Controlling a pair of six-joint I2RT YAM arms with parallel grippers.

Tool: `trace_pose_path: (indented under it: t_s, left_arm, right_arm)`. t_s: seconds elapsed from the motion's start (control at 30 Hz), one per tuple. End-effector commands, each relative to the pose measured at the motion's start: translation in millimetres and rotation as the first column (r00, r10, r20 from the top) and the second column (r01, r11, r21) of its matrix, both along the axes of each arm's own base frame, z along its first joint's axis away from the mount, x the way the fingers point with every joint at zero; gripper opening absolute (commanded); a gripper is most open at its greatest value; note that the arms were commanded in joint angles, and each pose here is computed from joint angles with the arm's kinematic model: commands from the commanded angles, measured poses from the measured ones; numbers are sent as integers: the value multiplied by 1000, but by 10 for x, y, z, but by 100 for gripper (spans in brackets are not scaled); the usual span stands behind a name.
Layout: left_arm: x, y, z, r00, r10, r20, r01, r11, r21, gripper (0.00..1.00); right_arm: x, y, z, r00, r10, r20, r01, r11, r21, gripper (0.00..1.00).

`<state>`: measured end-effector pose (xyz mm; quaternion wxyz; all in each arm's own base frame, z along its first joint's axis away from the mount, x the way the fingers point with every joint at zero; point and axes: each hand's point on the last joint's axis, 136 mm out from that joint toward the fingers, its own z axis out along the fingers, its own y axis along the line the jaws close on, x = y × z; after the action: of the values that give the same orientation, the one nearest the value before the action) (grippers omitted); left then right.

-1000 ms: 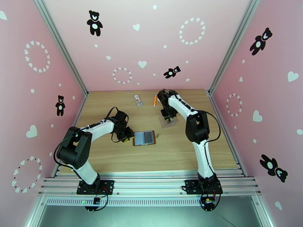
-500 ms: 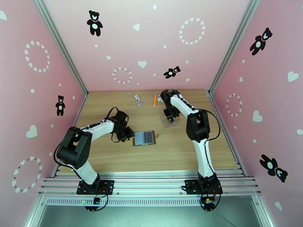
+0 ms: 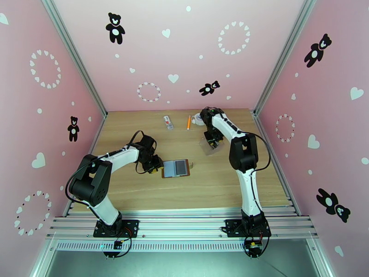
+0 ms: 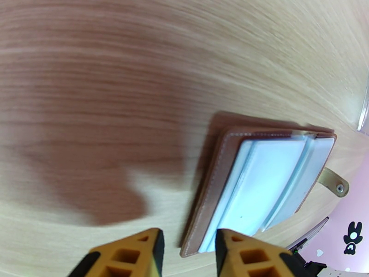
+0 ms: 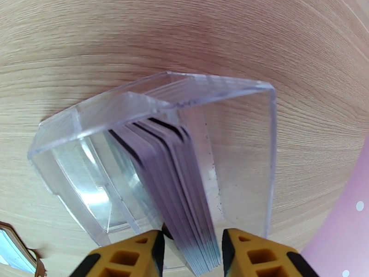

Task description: Put the credit cards into the card holder

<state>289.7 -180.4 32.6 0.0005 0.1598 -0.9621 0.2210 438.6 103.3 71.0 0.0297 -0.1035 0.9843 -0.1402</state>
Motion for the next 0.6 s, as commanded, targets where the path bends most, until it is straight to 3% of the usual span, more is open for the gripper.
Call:
trace_pose_path:
  t_s: [0.0,0.2,0.37,0.47,0.57]
  left_arm:
    - [62,-12,43,1000,-6,9,6,1000,1,36]
    - [83,-24,41,1000,-11,10,11,1000,0,36]
    - [108,-31,47,1000,-12,12,12,1000,1,36]
    - [112,-38,41,1000,-10,11,10,1000,-3,36]
    - [103,-32,44,1000,-10,11,10,1000,-1,36]
  right_arm:
    - [35,-45,304,998,11,56,-11,1000,-8,38]
    - [82,-191,429,996,-9,90,12,999,-41,37]
    - [15,-61,317,999,-33,34,30,996,82,32]
    - [-21,76,239,1000,-29,11,27,987,158,36]
    - [-13,61,221,999,-43,27,38,987,155,43]
